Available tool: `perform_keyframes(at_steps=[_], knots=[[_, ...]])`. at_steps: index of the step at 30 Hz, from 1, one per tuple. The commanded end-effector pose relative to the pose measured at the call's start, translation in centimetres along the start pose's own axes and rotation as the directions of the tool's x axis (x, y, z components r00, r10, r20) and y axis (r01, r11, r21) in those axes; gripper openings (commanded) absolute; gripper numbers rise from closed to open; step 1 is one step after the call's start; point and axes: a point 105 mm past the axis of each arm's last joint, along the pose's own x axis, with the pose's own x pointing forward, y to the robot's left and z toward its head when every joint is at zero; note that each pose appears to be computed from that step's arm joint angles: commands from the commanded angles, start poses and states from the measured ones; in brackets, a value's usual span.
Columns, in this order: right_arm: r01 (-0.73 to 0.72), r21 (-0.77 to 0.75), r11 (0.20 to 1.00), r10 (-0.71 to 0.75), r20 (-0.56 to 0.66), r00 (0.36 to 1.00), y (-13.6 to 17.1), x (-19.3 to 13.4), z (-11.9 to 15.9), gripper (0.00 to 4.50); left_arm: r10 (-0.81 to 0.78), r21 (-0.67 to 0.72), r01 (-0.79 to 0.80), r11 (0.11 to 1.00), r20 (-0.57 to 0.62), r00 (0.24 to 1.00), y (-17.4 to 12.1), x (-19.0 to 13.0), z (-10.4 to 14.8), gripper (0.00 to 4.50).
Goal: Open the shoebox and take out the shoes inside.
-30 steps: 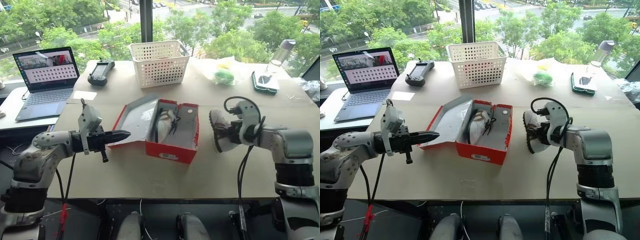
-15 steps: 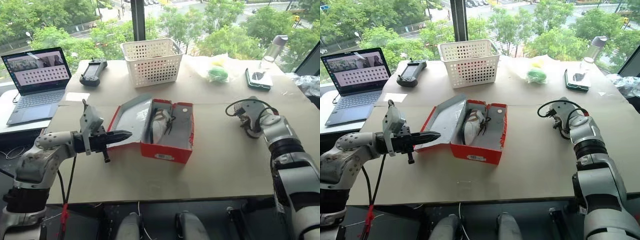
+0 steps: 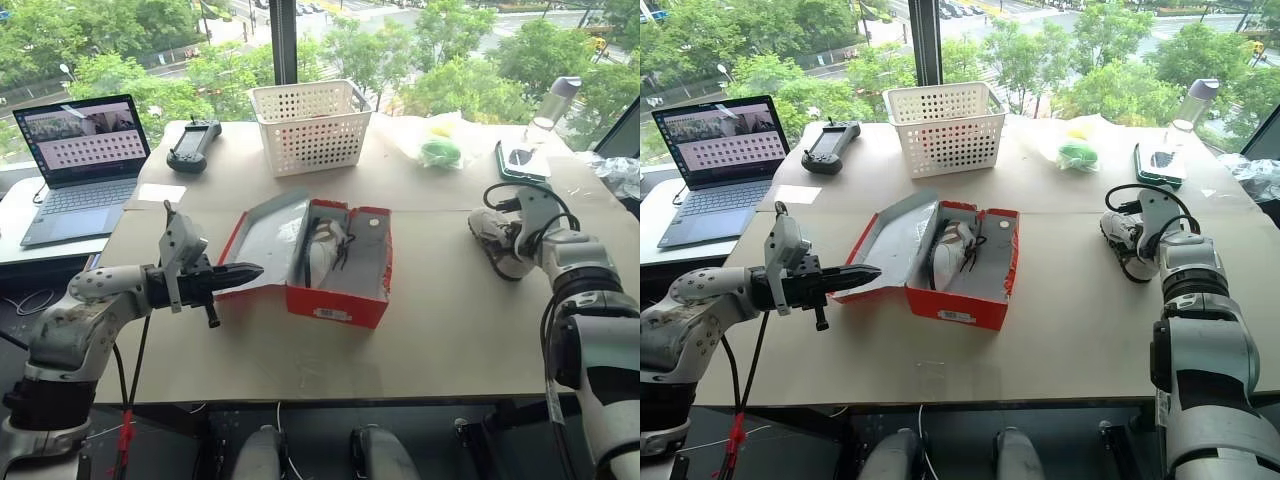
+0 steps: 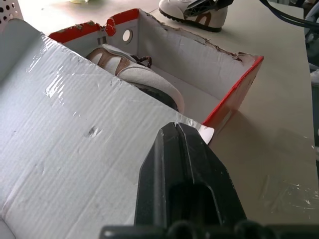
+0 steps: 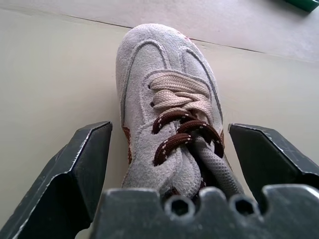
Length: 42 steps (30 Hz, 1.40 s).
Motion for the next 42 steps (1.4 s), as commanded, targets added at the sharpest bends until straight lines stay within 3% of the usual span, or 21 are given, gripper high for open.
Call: perform_keyframes(at_steps=[1, 5, 8, 12, 15, 17, 20, 23, 28, 34, 42], knots=[[0.034, -0.006, 0.999, -0.033, 0.117, 0.993, -1.5, -1.0, 3.4, 4.43, 0.004, 0.038, -0.004, 0.999, 0.016, 1.0, -0.1, -0.4, 1.0, 0.0], [-0.017, -0.022, 1.0, 0.022, 0.225, 0.974, -1.1, -2.0, 6.9, 4.43, 0.004, 0.039, -0.005, 0.999, 0.015, 1.0, -0.1, -0.4, 1.0, 0.0], [-0.072, -0.106, 0.992, 0.108, 0.388, 0.915, -0.2, -4.3, 11.4, 4.43, 0.005, 0.039, -0.005, 0.999, 0.013, 1.0, -0.1, -0.4, 1.0, 0.0], [-0.121, -0.197, 0.973, 0.205, 0.494, 0.845, 1.5, -7.1, 14.5, 4.43, 0.005, 0.039, -0.005, 0.999, 0.013, 1.0, -0.1, -0.4, 1.0, 0.0], [-0.281, -0.233, 0.931, 0.363, 0.526, 0.769, 4.7, -9.6, 16.3, 4.43, 0.008, 0.04, -0.008, 0.999, 0.011, 1.0, 0.0, -0.4, 1.0, 0.0], [-0.466, -0.284, 0.838, 0.545, 0.484, 0.685, 8.9, -11.7, 16.7, 4.43, 0.008, 0.04, -0.008, 0.999, 0.012, 1.0, 0.0, -0.4, 1.0, 0.0], [-0.654, -0.273, 0.706, 0.7, 0.409, 0.585, 13.9, -14.1, 16.7, 4.43, 0.005, 0.04, -0.006, 0.999, 0.011, 1.0, 0.0, -0.4, 0.9, 0.0], [-0.781, -0.162, 0.603, 0.786, 0.287, 0.547, 17.4, -15.0, 15.2, 4.43, 0.001, 0.04, -0.002, 0.999, 0.013, 1.0, 0.0, -0.3, 0.9, 0.0], [-0.797, -0.006, 0.604, 0.785, 0.182, 0.593, 19.4, -14.1, 13.5, 4.43, 0.001, 0.042, -0.002, 0.999, 0.012, 1.0, 0.0, -0.1, 0.8, 0.0], [-0.788, 0.043, 0.615, 0.785, 0.064, 0.616, 22.1, -14.1, 11.1, 4.43, 0.0, 0.042, -0.001, 0.999, 0.013, 1.0, 0.0, 0.0, 0.8, 0.0], [-0.826, 0.149, 0.544, 0.831, 0.04, 0.555, 26.8, -14.7, 8.2, 4.43, 0.005, 0.039, -0.006, 0.999, 0.01, 1.0, 0.0, -0.2, 0.6, 0.0]])
